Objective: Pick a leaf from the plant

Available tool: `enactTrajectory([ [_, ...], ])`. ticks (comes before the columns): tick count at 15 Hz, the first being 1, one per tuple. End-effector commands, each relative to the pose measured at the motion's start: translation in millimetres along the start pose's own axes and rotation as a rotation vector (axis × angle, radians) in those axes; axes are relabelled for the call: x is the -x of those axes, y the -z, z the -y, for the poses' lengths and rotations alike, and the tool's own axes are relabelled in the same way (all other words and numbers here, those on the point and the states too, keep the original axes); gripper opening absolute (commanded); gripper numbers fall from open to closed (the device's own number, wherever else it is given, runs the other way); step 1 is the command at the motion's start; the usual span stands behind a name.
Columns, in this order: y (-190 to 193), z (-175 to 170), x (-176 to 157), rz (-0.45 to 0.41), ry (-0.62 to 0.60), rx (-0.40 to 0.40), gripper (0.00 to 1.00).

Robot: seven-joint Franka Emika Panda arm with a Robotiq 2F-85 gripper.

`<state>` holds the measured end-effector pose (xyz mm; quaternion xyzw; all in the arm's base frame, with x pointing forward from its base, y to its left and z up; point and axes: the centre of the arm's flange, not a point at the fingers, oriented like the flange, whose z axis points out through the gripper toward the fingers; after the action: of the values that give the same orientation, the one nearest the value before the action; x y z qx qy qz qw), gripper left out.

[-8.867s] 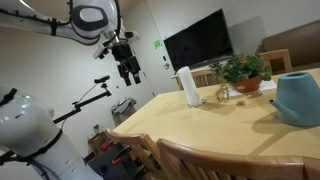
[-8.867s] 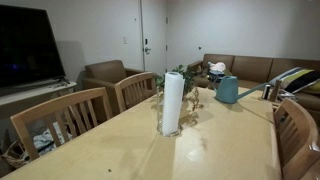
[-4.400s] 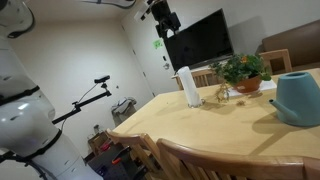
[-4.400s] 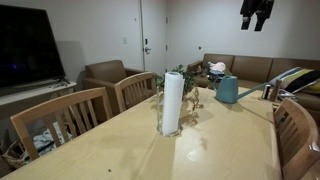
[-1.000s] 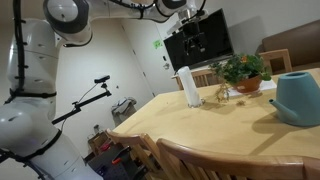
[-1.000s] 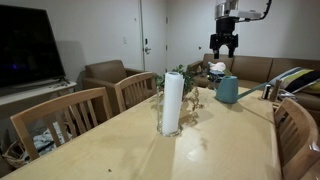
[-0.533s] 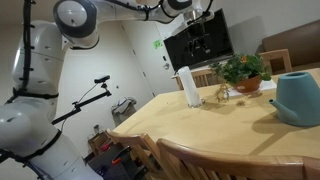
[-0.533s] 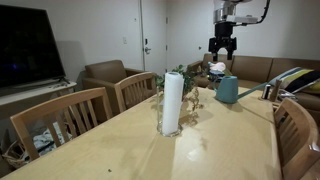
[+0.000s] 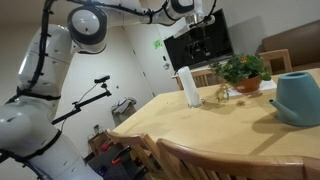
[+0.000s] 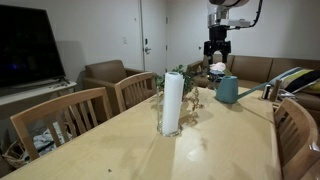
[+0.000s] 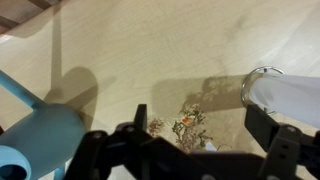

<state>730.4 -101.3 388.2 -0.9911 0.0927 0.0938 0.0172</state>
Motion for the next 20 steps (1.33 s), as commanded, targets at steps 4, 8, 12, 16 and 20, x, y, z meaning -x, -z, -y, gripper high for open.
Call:
enactTrajectory([
  [4,2.5,6.9,-36.4,-0.014,-0.008,0.01,1.0],
  [8,-2.8,9.8,-41.1,-0.094,0.008,0.017,1.0],
  [12,-1.7,11.1,-47.0,-0.206,0.014,0.005,1.0],
  [16,-0.2,13.3,-54.4,-0.247,0.018,0.02,1.0],
  [20,-6.3,12.1,-48.1,-0.23,0.017,0.005,1.0],
])
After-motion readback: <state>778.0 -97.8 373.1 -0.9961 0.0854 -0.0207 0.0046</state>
